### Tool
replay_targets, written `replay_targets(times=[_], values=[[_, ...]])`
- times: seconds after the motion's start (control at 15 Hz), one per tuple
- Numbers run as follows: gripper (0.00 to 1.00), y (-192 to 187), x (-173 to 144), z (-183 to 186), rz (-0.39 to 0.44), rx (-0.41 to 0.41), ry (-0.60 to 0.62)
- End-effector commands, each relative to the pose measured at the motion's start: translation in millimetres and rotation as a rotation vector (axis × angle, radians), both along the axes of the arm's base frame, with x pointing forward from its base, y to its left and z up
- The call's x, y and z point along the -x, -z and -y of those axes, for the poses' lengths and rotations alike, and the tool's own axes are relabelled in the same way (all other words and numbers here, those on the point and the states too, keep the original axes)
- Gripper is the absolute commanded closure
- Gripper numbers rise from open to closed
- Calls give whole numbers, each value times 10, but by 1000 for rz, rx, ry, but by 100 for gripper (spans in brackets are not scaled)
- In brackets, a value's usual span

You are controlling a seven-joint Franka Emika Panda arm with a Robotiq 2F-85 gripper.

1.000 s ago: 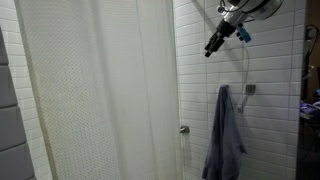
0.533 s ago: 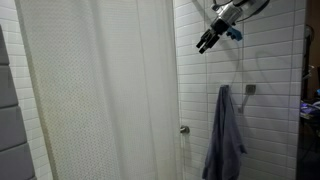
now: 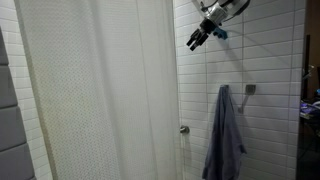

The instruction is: Open the shower curtain

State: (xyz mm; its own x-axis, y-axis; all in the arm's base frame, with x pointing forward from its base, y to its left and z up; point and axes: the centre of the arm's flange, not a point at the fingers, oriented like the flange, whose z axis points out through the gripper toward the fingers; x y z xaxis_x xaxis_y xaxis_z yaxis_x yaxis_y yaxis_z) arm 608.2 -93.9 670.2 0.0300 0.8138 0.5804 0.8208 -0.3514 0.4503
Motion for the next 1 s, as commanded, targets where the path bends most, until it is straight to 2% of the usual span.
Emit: replay_targets(times=[0.0, 0.33, 0.93], values=[[0, -286, -586, 16, 8, 19, -52], [0, -350, -1002, -50, 10, 37, -103], [0, -380, -1408, -202, -5, 81, -140]])
